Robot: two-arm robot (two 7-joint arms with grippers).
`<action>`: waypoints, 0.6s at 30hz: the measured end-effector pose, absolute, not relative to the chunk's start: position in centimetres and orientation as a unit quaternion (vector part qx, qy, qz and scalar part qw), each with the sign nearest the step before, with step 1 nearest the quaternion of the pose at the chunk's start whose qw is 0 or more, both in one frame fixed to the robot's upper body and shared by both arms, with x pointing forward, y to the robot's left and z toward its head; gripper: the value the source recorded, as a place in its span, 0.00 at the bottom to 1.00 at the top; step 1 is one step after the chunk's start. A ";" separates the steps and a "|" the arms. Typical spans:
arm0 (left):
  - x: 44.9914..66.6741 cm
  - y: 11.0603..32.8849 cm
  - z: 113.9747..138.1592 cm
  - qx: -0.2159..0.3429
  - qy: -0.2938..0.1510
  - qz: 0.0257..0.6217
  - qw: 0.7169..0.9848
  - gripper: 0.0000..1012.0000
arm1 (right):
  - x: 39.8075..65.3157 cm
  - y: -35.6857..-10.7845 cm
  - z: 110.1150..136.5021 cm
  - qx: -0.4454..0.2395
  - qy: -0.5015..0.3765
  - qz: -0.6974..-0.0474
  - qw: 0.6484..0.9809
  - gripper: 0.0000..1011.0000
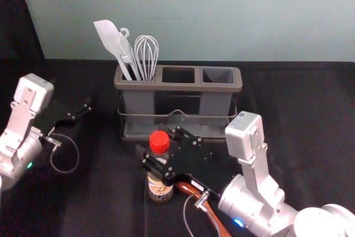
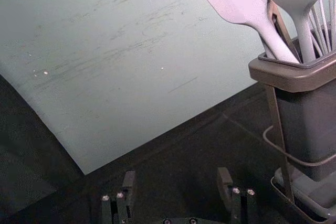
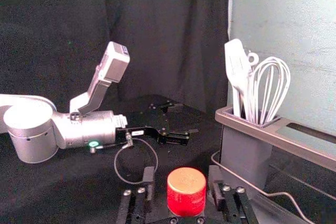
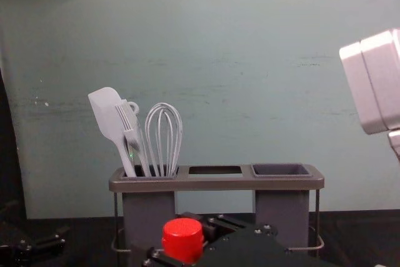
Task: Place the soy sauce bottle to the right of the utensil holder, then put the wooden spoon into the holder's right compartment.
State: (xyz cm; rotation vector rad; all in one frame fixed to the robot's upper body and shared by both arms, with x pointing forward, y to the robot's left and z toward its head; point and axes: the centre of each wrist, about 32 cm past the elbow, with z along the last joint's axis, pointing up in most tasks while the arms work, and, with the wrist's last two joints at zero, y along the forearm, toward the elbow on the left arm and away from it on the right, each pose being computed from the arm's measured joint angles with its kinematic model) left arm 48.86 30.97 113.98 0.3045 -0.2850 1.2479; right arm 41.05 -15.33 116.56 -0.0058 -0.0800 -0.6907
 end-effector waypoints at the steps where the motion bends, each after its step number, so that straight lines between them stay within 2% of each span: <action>1: 48.9 31.0 114.0 0.141 -0.132 0.580 0.791 0.99 | 41.1 -15.3 116.6 -0.003 -0.039 -0.338 0.940 0.65; 4: 48.9 31.0 114.0 0.142 -0.132 0.580 0.791 0.99 | 41.1 -15.2 116.7 -0.003 -0.039 -0.337 0.941 0.57; 7: 48.9 31.0 114.0 0.142 -0.132 0.580 0.791 0.99 | 41.1 -15.2 116.9 -0.002 -0.041 -0.336 0.941 0.45; 10: 48.9 31.0 114.0 0.141 -0.132 0.580 0.791 0.99 | 41.0 -15.2 117.1 -0.002 -0.043 -0.334 0.941 0.38; 18: 48.9 31.0 114.0 0.142 -0.132 0.580 0.791 0.99 | 40.7 -15.6 118.1 0.013 -0.048 -0.331 0.942 0.37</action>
